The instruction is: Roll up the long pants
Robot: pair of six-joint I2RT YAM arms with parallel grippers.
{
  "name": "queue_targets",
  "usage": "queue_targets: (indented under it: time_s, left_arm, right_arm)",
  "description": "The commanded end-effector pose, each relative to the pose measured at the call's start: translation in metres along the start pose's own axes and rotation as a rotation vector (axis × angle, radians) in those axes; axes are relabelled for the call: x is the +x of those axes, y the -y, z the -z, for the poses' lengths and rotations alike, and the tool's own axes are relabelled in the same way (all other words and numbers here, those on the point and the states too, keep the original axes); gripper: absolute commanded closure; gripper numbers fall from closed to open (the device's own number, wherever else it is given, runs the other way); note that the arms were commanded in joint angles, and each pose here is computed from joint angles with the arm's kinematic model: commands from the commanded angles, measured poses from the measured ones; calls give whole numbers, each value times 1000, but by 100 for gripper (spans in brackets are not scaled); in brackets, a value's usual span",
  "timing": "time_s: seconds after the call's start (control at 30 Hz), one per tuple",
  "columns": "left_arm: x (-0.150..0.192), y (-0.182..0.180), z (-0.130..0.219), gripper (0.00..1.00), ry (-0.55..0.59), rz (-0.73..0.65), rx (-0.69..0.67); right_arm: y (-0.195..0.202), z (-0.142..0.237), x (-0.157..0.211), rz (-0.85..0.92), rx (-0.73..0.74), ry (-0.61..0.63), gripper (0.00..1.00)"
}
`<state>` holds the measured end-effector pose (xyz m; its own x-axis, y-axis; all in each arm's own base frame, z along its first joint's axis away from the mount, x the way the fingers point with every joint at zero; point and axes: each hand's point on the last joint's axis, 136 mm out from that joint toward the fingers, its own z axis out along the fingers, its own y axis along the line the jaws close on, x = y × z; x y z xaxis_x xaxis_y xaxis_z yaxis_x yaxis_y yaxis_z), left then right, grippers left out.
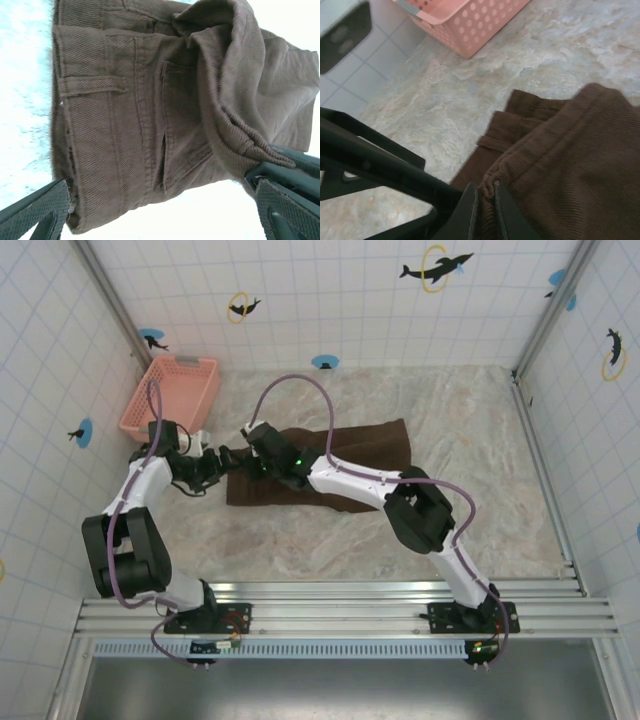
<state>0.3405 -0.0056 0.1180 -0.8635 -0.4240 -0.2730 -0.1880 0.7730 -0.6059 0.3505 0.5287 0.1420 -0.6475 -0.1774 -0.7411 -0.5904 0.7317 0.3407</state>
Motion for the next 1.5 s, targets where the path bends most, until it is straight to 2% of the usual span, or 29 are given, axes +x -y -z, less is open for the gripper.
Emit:
queue_targets:
  time_s: [0.0, 0.03, 0.07, 0.1, 0.13, 0.17, 0.23, 0.33, 0.43, 0.57, 0.7, 0.9, 1.1, 1.2, 1.3, 1.47]
  left_arm:
    - [2, 2, 4, 3, 34, 15, -2]
    - [4, -2, 2, 3, 27, 26, -11]
    - [6, -5, 0, 3, 20, 30, -25]
    - [7, -7, -1, 3, 17, 34, -33]
    - [8, -10, -1, 3, 17, 43, -44]
    - [8, -12, -2, 3, 20, 48, -49]
    - [8, -12, -3, 2, 27, 57, -48]
    - [4, -10, -2, 3, 30, 61, -43]
    - [-3, -12, -1, 2, 38, 46, -64]
    - [-18, -1, -4, 3, 39, -35, -40]
    - [-21, 26, -26, 3, -73, -181, -5]
    - [-21, 40, -74, 3, -174, -241, -16]
    - [-16, 20, -106, 2, -274, -239, -61]
    - [-30, 23, -114, 2, -250, -249, -58]
    - [-36, 31, -123, 3, -245, -228, 7]
    - [-45, 54, -125, 6, -224, -208, 125]
  right_arm:
    - [-9, -7, 21, -31, 21, -61, 97]
    - [-7, -9, 32, -37, 33, -89, 86]
    - [-2, -10, 42, -44, 59, -115, 80]
    - [1, -11, 53, -51, 71, -148, 70]
    - [1, -18, 68, -50, 58, -190, 57]
    - [-1, -20, 76, -49, 47, -218, 50]
    - [-4, -17, 79, -30, 25, -216, 48]
    - [-6, 22, 34, -25, 1, -65, 40]
    - [6, 62, -7, -33, -5, 3, 38]
    - [31, 114, -43, 8, 72, 54, 36]
    - [60, 147, -58, -14, 123, 104, 35]
    - [95, 152, -50, -73, 145, 111, 37]
    - [98, 154, -52, -68, 124, 138, 38]
    - [99, 153, -55, -57, 116, 148, 38]
    - [126, 148, -42, -64, 243, 85, 38]
    - [194, 126, 7, -161, 423, -101, 38]
